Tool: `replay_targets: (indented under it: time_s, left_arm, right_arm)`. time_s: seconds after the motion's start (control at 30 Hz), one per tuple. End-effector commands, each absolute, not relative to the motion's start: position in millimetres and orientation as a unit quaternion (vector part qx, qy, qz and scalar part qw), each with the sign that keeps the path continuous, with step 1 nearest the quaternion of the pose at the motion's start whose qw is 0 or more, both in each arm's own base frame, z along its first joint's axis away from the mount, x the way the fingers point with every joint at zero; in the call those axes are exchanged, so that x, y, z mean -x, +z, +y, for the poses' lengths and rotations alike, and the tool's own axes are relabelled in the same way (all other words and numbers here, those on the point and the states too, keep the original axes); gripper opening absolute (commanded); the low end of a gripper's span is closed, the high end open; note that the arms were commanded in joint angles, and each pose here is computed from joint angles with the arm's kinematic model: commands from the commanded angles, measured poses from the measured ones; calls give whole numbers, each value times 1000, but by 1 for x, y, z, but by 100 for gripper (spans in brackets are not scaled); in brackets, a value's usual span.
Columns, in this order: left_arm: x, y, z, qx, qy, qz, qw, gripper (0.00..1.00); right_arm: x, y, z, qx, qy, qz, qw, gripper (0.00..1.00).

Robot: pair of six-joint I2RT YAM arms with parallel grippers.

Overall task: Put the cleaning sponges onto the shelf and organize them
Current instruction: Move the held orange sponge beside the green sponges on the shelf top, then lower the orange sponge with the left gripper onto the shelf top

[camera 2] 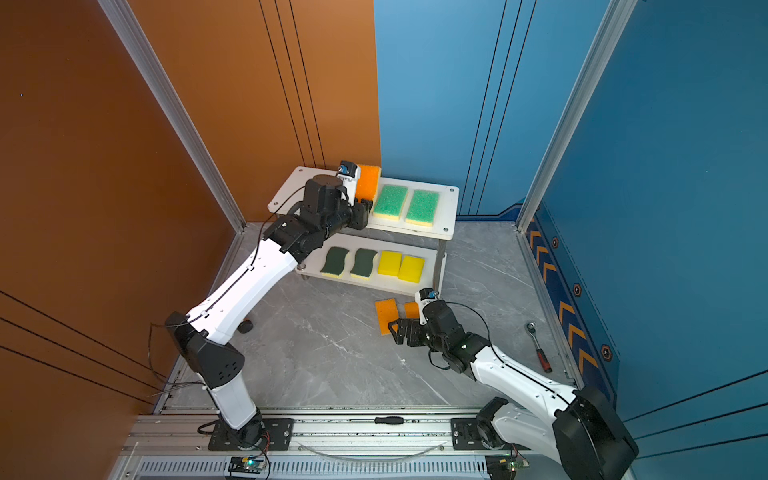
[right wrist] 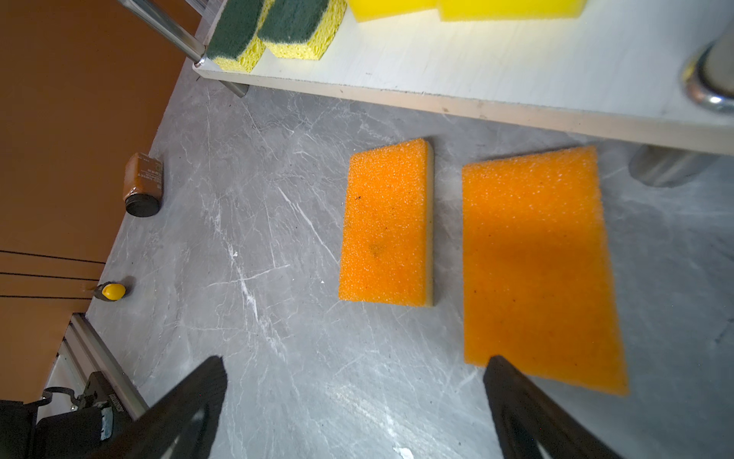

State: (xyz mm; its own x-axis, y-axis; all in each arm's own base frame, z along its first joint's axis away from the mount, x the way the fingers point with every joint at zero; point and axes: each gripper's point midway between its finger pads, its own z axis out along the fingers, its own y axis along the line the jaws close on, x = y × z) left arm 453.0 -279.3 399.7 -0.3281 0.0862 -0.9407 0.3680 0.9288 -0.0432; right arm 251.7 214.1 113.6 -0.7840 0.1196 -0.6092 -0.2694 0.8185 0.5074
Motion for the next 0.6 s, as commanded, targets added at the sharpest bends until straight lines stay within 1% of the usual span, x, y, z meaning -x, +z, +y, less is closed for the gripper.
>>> replay_targets:
  time_s: [0.0, 0.2, 0.57]
  left_arm:
    - [-449, 409, -289, -149, -139, 798, 567, 56]
    - [-448, 410, -286, -145, -131, 799, 569, 56]
    - [-442, 423, -257, -102, -100, 803, 578, 58]
  right_arm:
    - [-250, 110, 206, 27, 289, 900, 326, 100]
    - [-250, 111, 205, 27, 290, 899, 328, 100]
    - [-250, 109, 204, 25, 290, 898, 329, 100]
